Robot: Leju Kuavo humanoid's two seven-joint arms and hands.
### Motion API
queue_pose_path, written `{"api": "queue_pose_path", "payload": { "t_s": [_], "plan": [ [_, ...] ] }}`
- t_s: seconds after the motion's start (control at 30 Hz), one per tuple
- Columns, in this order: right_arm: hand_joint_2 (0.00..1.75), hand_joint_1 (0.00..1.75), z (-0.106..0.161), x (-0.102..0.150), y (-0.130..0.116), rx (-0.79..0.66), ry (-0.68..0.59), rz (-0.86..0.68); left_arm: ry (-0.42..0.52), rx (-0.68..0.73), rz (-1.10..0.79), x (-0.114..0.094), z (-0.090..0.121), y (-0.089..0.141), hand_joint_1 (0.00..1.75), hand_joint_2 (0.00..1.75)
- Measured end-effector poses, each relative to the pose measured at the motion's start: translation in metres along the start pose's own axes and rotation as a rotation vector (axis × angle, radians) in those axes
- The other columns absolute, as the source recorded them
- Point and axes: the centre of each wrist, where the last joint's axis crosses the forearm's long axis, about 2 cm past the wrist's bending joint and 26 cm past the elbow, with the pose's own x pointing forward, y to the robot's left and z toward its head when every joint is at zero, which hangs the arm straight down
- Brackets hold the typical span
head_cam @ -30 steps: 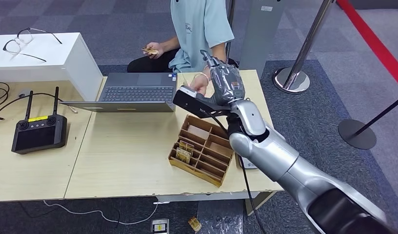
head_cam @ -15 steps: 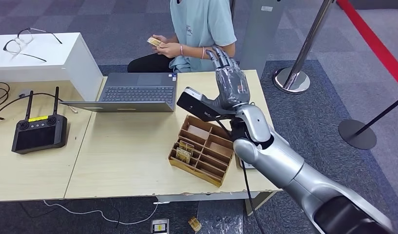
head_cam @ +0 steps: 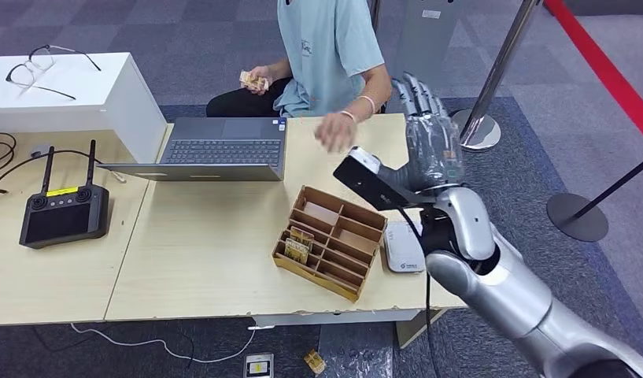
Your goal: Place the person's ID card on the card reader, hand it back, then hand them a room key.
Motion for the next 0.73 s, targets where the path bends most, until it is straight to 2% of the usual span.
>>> {"api": "queue_pose_path", "payload": {
  "t_s": [0.43, 0.73],
  "plan": [
    [1.75, 0.00, 0.049, -0.071, -0.077, -0.159, 0.141, 0.056, 0.002, 0.014, 0.017, -0.003, -0.002, 0.003, 0.00, 1.75],
    [1.75, 0.00, 0.095, -0.121, -0.104, -0.248, 0.294, 0.069, 0.067, 0.017, 0.062, -0.004, -0.002, 0.004, 0.00, 1.75]
  ]
}}
